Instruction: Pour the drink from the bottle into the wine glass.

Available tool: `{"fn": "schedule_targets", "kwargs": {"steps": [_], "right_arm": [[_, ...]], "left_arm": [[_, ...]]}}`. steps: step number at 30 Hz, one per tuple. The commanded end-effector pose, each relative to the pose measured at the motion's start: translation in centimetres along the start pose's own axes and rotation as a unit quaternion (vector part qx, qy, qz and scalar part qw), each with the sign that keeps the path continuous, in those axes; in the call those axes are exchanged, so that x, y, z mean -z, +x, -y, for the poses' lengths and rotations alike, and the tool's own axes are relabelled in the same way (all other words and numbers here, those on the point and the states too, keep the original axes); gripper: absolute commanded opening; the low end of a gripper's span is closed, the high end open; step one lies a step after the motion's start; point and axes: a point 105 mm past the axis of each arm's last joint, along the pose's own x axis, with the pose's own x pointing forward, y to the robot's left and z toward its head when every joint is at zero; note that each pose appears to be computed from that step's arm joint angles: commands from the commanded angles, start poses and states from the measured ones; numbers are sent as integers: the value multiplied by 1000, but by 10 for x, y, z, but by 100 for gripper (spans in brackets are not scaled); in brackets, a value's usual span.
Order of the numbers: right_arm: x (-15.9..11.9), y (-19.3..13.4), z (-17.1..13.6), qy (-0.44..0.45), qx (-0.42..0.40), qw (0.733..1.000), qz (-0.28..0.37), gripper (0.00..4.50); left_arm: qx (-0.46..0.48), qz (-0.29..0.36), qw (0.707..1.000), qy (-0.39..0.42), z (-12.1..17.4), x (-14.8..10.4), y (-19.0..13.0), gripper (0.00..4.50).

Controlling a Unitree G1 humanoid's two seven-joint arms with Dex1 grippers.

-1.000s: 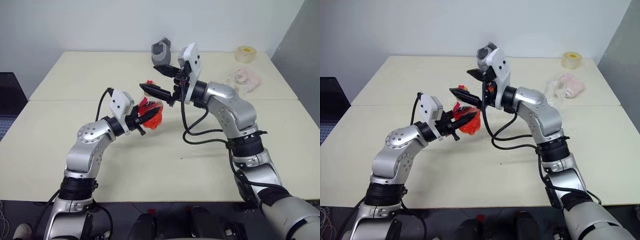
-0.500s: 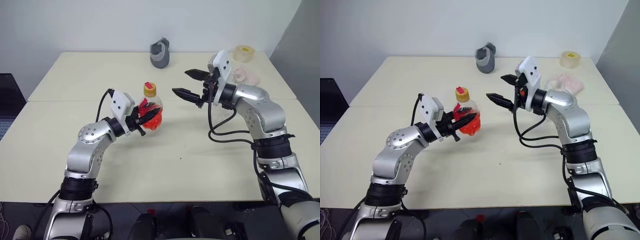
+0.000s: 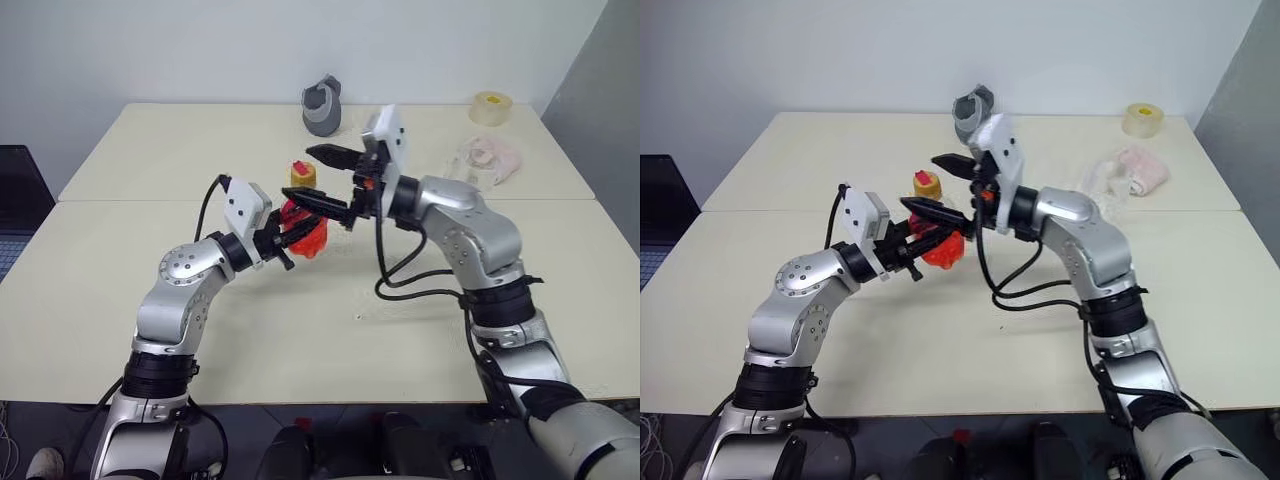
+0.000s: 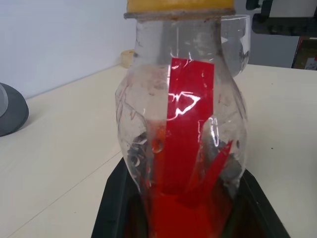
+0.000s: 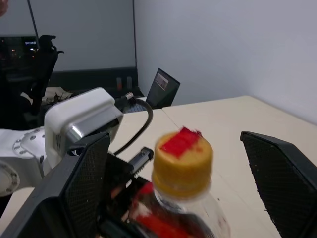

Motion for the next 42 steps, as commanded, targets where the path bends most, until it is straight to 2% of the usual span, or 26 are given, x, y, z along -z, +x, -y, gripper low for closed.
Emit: {"fn": "schedule_targets", "kwargs": {"steps": [1,14,23,33,38,42], "right_arm": [[-10,5,10,-31,26,999,17,448],[-9,-7,34,-28,85,996,24,448],[-8,-41,43,-16,107,994,1,448],[-2,-64,51,-20,130,991,-25,448],[1,-69,47,-21,120,992,-35,448],[-1,-58,24,3,57,998,-14,448]], "left_arm": [[6,28,999,25,1,-18,1,101],[0,27,999,21,1,-14,-1,101],[0,28,999,23,0,-16,0,101],[6,31,999,23,1,-18,3,101],[6,31,999,24,0,-18,2,101],[6,30,999,26,0,-18,1,101]]}}
